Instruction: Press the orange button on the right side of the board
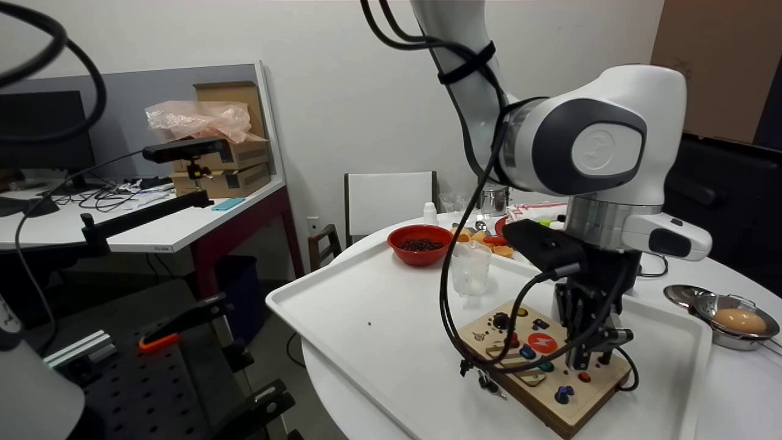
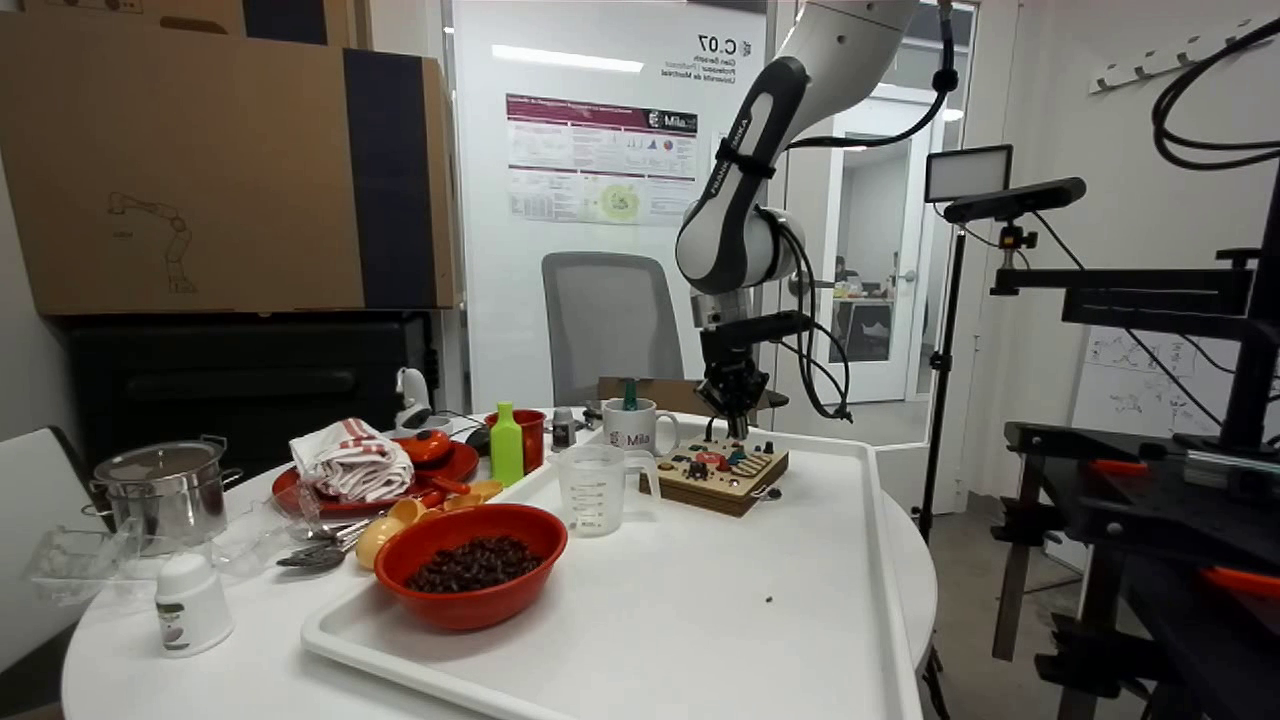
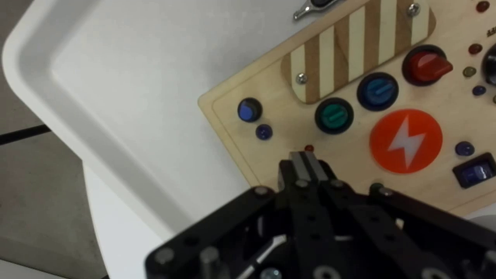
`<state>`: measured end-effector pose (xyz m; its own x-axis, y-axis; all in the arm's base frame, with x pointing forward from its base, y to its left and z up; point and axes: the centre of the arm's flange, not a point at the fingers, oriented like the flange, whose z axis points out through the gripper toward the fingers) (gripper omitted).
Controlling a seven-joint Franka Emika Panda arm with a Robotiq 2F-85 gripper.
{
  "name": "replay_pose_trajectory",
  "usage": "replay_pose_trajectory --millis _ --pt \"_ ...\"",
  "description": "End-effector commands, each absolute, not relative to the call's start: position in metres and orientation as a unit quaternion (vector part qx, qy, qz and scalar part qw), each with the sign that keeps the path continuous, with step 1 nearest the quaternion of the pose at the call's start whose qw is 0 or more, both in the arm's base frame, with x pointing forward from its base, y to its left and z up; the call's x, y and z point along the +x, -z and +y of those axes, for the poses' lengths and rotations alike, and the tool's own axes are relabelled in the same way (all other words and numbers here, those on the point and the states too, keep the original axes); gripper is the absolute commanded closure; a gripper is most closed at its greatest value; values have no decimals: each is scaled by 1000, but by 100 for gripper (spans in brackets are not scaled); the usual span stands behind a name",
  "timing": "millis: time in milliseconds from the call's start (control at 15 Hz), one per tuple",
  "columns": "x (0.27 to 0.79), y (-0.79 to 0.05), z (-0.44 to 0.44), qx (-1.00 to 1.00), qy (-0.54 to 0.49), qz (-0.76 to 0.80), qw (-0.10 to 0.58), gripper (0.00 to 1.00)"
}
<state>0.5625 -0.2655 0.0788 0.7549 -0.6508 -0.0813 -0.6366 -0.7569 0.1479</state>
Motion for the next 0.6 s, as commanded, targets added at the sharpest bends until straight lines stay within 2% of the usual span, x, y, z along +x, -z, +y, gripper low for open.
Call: replay_pose_trajectory --millis 0,533 --pt "561 -88 -264 933 64 -349 64 98" --pt "569 -86 -267 932 60 -351 68 98"
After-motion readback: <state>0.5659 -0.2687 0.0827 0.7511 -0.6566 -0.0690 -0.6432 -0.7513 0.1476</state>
